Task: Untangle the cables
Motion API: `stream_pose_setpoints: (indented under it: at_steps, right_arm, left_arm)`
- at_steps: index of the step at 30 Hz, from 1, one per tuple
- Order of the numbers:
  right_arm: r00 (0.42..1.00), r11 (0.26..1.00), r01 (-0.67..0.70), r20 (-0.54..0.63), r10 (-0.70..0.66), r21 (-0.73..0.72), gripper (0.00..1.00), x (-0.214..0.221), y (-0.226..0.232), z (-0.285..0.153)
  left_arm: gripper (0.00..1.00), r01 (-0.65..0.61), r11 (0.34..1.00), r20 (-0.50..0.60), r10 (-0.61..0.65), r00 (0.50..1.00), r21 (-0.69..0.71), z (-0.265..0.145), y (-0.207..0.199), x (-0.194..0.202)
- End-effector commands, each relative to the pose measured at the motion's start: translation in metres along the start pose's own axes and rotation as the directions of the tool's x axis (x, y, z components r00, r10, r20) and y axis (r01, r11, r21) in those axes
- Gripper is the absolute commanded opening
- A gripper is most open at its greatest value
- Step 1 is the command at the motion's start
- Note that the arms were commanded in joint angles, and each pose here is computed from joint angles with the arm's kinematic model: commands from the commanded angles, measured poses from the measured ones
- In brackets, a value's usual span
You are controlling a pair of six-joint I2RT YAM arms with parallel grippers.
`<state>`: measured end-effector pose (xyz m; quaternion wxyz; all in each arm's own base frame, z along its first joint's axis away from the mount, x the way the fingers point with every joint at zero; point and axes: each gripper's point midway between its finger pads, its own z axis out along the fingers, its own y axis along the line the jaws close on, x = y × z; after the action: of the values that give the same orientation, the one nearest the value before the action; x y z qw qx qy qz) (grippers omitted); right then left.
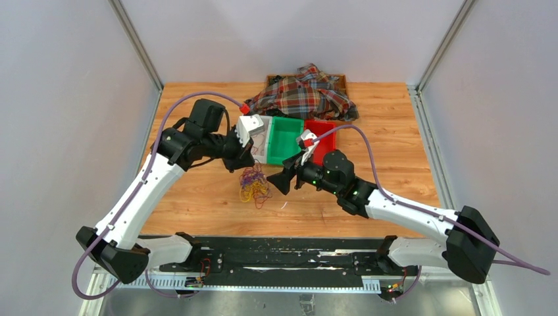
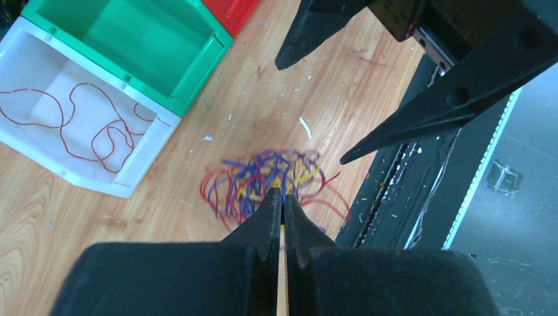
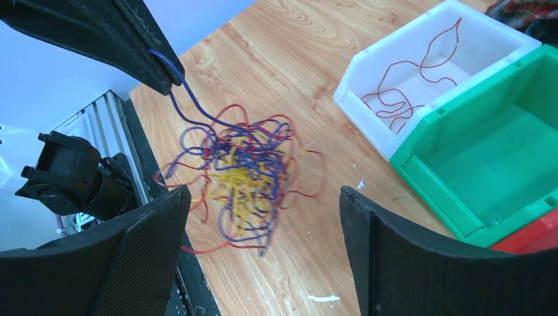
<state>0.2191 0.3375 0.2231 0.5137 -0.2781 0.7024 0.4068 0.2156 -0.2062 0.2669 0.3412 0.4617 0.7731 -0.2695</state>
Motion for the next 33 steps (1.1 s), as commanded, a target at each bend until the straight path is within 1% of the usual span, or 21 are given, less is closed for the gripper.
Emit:
stream_pose_setpoints:
  at_steps: [1,5,8,10,13,15,17,20,23,27,33]
  right_arm:
    - [0.991,0.996,0.056,0.126,-0.047,-0.064,0.83,-0.038,0.021,0.01]
    - [0.991,0.993,0.068,0.125,-0.056,-0.092,0.83,-0.038,0.032,0.018]
    - [0.991,0.995,0.062,0.126,-0.051,-0.082,0.83,-0.037,0.032,0.023]
    - [0.992,0.999,0.044,0.123,-0.041,-0.022,0.82,-0.036,0.021,0.025]
    - [0.995,0.992,-0.002,0.096,-0.01,0.127,0.77,-0.034,-0.005,0.029]
    - [0.994,0.989,-0.03,0.105,0.015,0.147,0.74,-0.035,-0.01,0.03]
    - [0.99,0.99,-0.053,0.137,0.035,0.133,0.73,-0.039,-0.008,0.032]
    - [0.984,0.993,-0.077,0.165,0.061,0.089,0.73,-0.043,0.0,0.036]
    - [0.978,0.996,-0.085,0.192,0.081,0.013,0.77,-0.045,0.015,0.04]
    - [0.97,0.994,-0.102,0.221,0.105,-0.028,0.79,-0.044,0.023,0.039]
    - [0.965,0.989,-0.138,0.22,0.146,-0.048,0.79,-0.038,0.025,0.042]
  left_arm:
    - [0.01,0.026,0.999,0.025,-0.027,0.999,0.018,-0.01,-0.011,-0.009]
    - [0.01,0.049,0.998,0.031,-0.05,0.998,0.035,-0.011,-0.016,-0.012]
    - [0.01,0.049,0.998,0.04,-0.051,0.998,0.041,-0.015,-0.019,-0.013]
    - [0.01,0.047,0.998,0.045,-0.049,0.998,0.051,-0.017,-0.023,-0.014]
    - [0.01,0.045,0.997,0.062,-0.049,0.997,0.07,-0.022,-0.029,-0.017]
    - [0.01,0.043,0.996,0.073,-0.049,0.996,0.082,-0.024,-0.032,-0.019]
    - [0.01,0.038,0.995,0.078,-0.046,0.996,0.093,-0.025,-0.035,-0.021]
    - [0.01,0.041,0.994,0.077,-0.048,0.996,0.1,-0.023,-0.035,-0.022]
    - [0.01,0.037,0.995,0.074,-0.044,0.996,0.093,-0.022,-0.033,-0.023]
    - [0.01,0.021,0.996,0.08,-0.027,0.996,0.081,-0.024,-0.031,-0.025]
    - [0.01,0.016,0.997,0.096,-0.024,0.995,0.078,-0.028,-0.031,-0.032]
